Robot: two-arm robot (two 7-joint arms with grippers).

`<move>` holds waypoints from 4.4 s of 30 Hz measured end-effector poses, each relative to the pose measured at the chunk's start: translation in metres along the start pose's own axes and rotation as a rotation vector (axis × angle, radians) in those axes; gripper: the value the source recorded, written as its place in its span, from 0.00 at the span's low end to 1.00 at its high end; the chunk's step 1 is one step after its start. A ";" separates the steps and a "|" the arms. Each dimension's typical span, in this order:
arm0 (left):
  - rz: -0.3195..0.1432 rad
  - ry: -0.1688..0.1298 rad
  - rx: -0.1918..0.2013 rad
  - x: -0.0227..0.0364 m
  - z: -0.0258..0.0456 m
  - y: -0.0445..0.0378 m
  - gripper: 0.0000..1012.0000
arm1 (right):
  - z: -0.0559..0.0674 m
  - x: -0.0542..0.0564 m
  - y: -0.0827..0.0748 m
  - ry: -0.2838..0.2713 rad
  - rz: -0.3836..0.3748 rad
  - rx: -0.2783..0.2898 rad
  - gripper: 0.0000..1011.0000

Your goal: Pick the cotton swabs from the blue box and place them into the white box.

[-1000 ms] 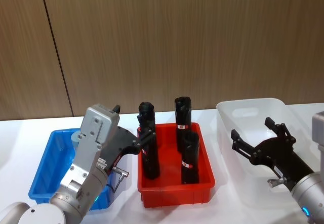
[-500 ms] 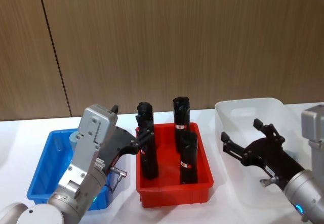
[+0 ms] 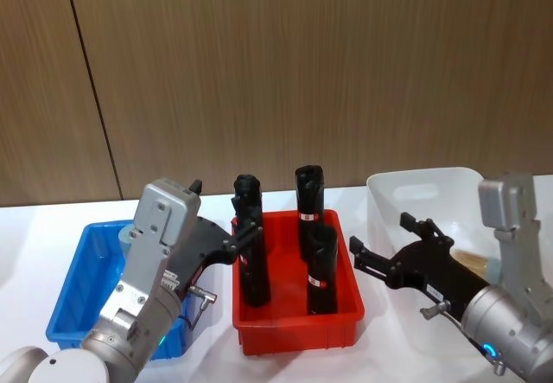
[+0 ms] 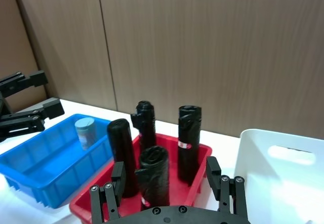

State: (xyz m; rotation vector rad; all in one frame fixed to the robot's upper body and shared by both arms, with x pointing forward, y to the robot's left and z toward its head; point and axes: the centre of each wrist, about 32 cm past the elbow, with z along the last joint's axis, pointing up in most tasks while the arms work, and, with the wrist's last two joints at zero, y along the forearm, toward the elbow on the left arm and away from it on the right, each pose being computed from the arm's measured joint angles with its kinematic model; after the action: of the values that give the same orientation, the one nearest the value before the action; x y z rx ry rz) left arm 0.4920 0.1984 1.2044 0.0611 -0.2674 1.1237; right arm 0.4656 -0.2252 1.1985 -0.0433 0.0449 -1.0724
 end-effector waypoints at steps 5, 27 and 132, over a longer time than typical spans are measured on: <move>0.000 0.000 0.000 0.0000 0.0000 0.0000 0.99 | 0.000 -0.001 0.008 0.015 0.035 -0.028 0.99; 0.000 0.000 0.000 0.0000 0.0000 0.0000 0.99 | -0.005 -0.005 0.051 0.015 0.113 -0.120 0.99; 0.000 0.000 0.000 0.0000 0.0000 0.0000 0.99 | 0.024 0.008 0.076 -0.020 0.054 0.015 0.36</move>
State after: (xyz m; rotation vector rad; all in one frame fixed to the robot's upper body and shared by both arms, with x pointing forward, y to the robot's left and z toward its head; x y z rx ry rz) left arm 0.4920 0.1984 1.2044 0.0611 -0.2676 1.1237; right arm 0.5373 -0.1951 1.2179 -0.0391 0.0199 -1.0182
